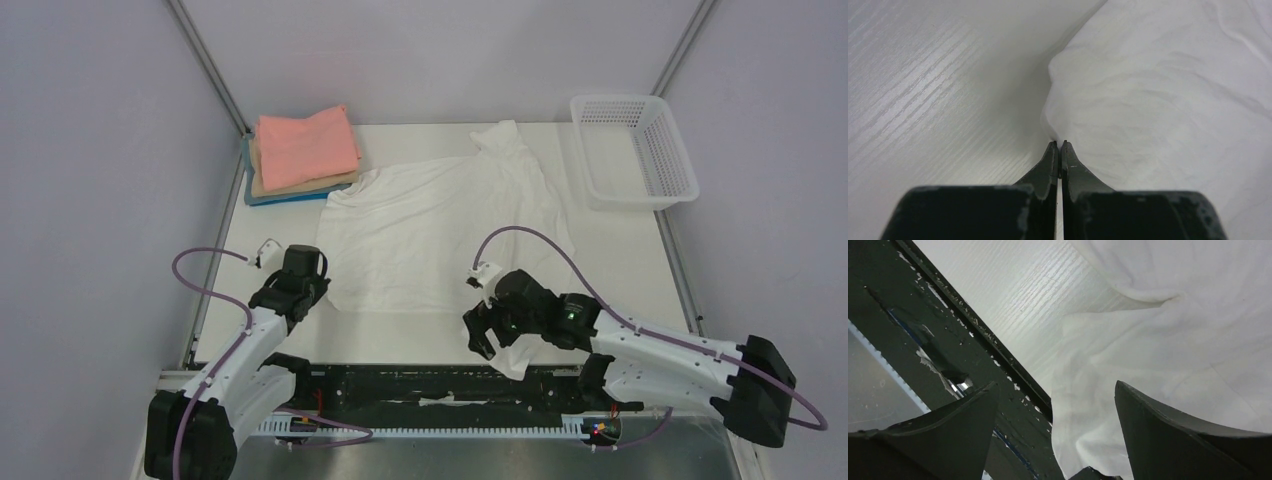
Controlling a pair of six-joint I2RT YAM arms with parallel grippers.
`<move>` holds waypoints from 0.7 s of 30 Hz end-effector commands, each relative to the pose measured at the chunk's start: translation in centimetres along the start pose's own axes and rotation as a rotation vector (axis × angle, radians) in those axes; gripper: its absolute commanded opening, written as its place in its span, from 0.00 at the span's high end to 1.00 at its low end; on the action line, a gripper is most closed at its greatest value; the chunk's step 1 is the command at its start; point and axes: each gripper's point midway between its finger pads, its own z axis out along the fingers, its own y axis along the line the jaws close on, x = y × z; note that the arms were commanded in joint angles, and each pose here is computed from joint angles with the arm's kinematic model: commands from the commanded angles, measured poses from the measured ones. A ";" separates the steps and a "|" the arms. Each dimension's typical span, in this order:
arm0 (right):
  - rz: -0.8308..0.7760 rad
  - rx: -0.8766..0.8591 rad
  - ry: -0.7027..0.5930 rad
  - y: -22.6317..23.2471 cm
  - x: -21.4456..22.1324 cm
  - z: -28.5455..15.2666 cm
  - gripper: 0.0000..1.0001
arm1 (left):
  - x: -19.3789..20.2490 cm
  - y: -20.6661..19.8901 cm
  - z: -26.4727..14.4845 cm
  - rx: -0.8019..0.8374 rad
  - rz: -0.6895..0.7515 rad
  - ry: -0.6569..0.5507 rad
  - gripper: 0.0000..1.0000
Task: Fold and stack the t-shirts
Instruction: Grab the side of the flattened tshirt closest away from the robot with both arms
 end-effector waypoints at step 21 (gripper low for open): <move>-0.132 0.446 0.193 -6.4 8.1 0.2 0.73 | 0.3 0.4 -0.4 0.010 -0.003 0.016 0.98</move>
